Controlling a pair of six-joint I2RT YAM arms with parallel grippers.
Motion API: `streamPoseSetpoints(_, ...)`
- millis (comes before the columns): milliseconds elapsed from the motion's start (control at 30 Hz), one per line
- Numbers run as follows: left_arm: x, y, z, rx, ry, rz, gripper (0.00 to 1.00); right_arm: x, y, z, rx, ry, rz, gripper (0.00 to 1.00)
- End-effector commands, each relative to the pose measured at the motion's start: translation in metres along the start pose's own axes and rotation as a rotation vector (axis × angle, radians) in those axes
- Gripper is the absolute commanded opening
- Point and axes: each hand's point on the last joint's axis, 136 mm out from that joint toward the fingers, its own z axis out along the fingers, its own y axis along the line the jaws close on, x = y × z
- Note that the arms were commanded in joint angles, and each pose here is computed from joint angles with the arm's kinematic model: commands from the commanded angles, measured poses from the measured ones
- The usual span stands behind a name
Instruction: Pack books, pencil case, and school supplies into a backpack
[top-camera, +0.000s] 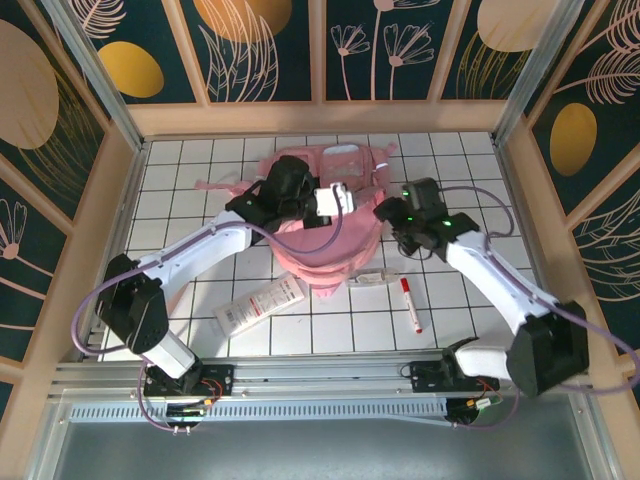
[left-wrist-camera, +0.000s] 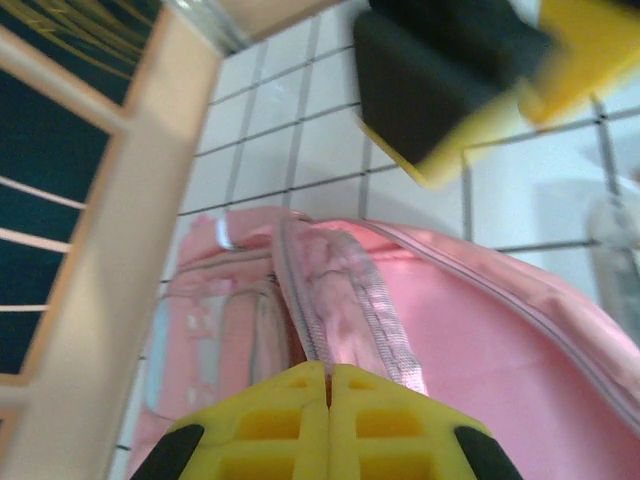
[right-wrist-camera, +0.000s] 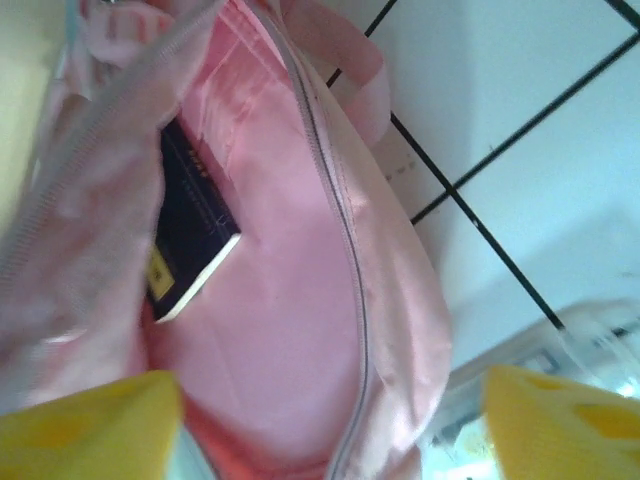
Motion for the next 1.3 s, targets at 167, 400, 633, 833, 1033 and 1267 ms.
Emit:
streamPoseSetpoints(167, -0.027, -0.005, -0.022, 0.010, -0.132, 0.146, 0.00, 0.016, 0.040, -0.022, -0.182, 0.209, 0.280, 0.99)
streamPoseSetpoints(400, -0.036, -0.016, -0.020, 0.064, -0.196, 0.151, 0.00, 0.053, 0.104, 0.037, -0.228, 0.425, 0.312, 0.92)
streamPoseSetpoints(633, -0.040, -0.022, -0.016, 0.105, -0.223, 0.153, 0.00, 0.035, 0.117, 0.066, -0.175, 0.433, 0.300, 0.39)
streamPoseSetpoints(833, -0.078, -0.031, -0.030, 0.181, -0.403, 0.061, 0.00, 0.037, 0.121, 0.088, -0.280, 0.442, 0.283, 0.08)
streamPoseSetpoints(1033, -0.062, -0.032, -0.034, 0.151, -0.338, -0.141, 0.58, 0.025, 0.149, 0.074, -0.561, 0.388, 0.180, 0.11)
streamPoseSetpoints(1267, 0.036, -0.008, -0.043, -0.163, -0.075, -0.327, 0.83, 0.021, 0.142, 0.070, -0.627, 0.363, 0.094, 0.19)
